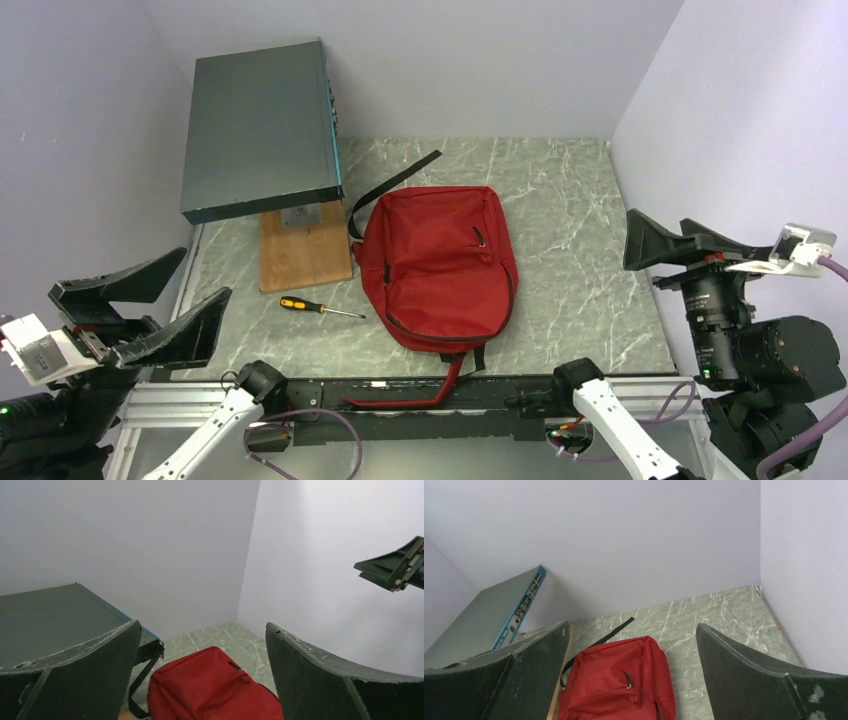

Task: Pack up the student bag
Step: Reset both arms

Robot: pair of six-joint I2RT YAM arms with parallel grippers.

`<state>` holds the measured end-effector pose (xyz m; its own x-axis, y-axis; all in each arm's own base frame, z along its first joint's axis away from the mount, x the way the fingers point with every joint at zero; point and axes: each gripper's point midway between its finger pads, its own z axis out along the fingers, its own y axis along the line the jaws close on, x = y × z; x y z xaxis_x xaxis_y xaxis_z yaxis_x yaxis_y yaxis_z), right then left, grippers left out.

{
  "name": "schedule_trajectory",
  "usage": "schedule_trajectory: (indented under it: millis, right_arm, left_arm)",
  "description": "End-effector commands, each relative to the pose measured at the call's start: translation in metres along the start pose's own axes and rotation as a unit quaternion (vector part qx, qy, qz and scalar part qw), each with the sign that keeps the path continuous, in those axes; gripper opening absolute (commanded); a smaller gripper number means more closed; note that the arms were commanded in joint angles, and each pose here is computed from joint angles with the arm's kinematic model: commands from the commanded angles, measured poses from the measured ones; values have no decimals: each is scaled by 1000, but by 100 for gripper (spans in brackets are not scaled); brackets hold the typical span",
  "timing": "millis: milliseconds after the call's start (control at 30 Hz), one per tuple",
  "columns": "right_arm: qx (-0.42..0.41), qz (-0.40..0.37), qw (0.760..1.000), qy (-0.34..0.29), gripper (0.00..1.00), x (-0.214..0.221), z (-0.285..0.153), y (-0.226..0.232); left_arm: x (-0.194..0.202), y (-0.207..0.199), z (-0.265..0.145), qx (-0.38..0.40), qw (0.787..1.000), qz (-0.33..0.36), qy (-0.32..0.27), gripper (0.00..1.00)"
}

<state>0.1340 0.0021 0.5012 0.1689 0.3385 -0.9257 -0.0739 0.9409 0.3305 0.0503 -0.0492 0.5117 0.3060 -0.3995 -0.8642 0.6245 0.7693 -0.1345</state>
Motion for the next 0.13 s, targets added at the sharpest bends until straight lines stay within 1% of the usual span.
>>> schedule_trajectory:
  millis: [0, 100]
  right_arm:
    - [7, 7, 1000, -22, 100, -4, -2, -4]
    - [10, 7, 1000, -20, 100, -5, -3, -5]
  left_arm:
    - [0, 9, 0, -23, 1000, 19, 2, 100]
    - [7, 11, 3, -25, 1000, 15, 9, 100]
